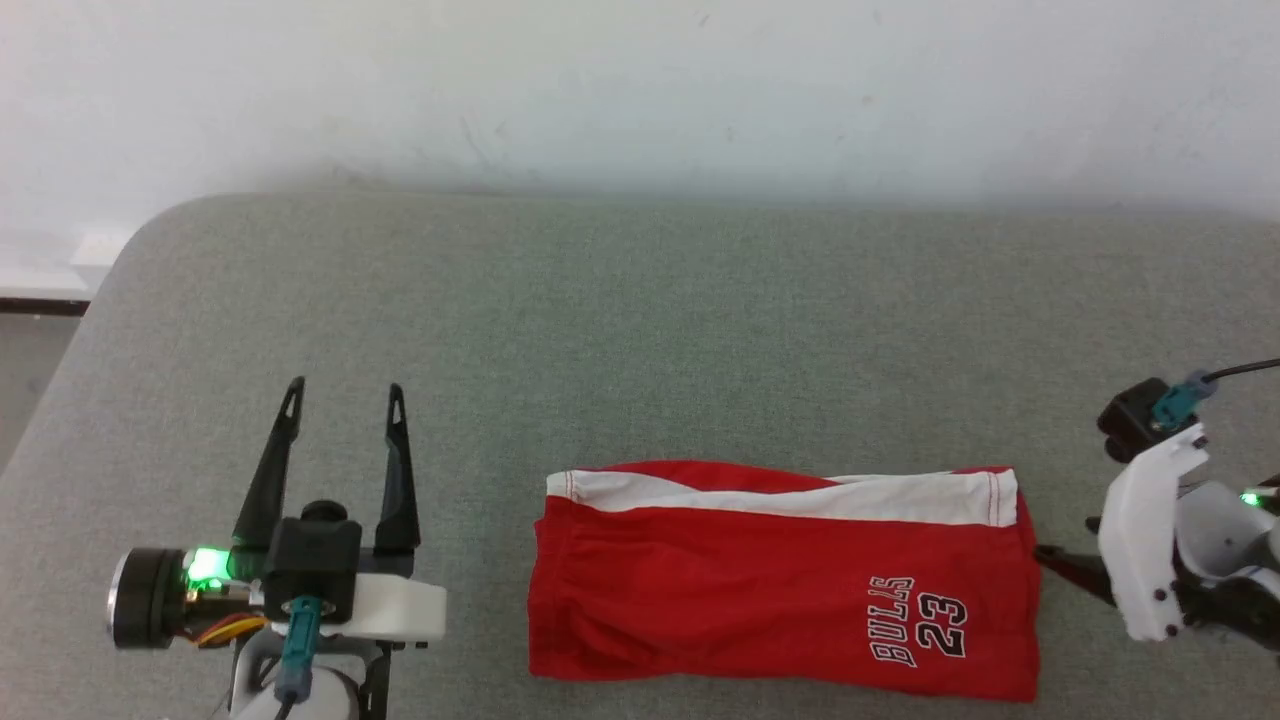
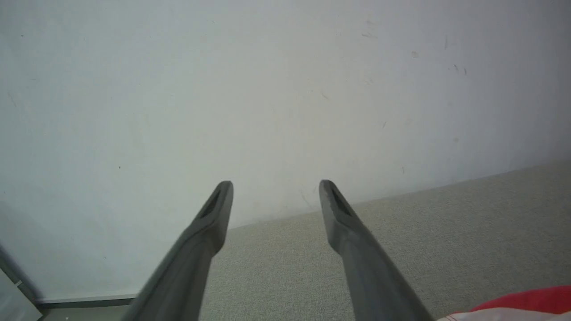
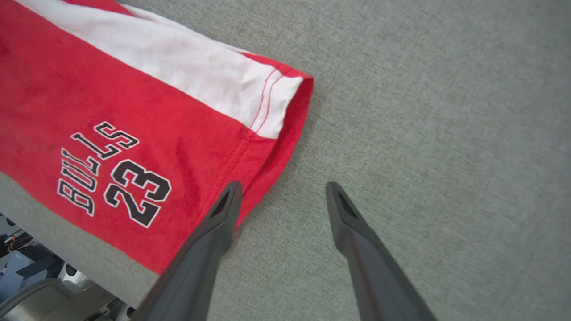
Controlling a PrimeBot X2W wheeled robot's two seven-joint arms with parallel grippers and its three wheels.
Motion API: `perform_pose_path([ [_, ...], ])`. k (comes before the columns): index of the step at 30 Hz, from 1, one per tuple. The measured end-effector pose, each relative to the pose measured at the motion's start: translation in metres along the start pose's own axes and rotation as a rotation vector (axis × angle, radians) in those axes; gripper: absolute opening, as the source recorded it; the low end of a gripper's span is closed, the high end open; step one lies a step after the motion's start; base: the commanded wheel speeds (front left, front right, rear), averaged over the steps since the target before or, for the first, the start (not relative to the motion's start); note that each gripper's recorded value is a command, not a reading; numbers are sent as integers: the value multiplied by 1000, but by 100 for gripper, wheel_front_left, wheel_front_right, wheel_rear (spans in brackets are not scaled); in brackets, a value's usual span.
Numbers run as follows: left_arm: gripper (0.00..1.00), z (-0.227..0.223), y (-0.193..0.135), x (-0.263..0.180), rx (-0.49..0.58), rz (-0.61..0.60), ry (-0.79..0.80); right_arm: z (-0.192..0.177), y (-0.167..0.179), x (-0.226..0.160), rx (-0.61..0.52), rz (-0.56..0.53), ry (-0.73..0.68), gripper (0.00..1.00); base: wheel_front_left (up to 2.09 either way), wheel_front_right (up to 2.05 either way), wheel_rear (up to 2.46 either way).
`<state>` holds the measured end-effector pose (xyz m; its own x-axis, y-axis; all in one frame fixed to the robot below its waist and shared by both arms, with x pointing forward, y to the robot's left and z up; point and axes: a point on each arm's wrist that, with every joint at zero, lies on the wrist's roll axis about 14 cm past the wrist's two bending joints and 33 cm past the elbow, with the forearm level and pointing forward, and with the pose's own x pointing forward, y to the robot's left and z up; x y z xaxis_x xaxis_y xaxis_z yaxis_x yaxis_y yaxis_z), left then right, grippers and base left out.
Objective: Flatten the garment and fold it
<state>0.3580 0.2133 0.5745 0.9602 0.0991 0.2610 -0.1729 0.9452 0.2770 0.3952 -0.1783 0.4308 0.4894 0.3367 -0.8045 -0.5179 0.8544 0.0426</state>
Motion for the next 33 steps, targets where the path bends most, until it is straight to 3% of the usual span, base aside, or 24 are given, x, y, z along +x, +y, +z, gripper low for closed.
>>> perform_pose_path([
  [8,100,-15,9,-12,-28,85,44,-18,27,39,93,70,55,100,0,0,0],
  [17,100,-31,2,-12,-88,80,91,-29,34,56,65,74,92,100,0,0,0],
  [18,100,-32,3,-12,-86,80,92,-28,34,56,59,72,88,49,0,0,0],
  [20,100,-33,4,-13,-83,77,94,-28,33,54,40,64,80,0,0,0,0],
  [33,100,-27,-8,-12,-49,18,56,-7,20,29,-19,27,-49,0,0,0,0],
])
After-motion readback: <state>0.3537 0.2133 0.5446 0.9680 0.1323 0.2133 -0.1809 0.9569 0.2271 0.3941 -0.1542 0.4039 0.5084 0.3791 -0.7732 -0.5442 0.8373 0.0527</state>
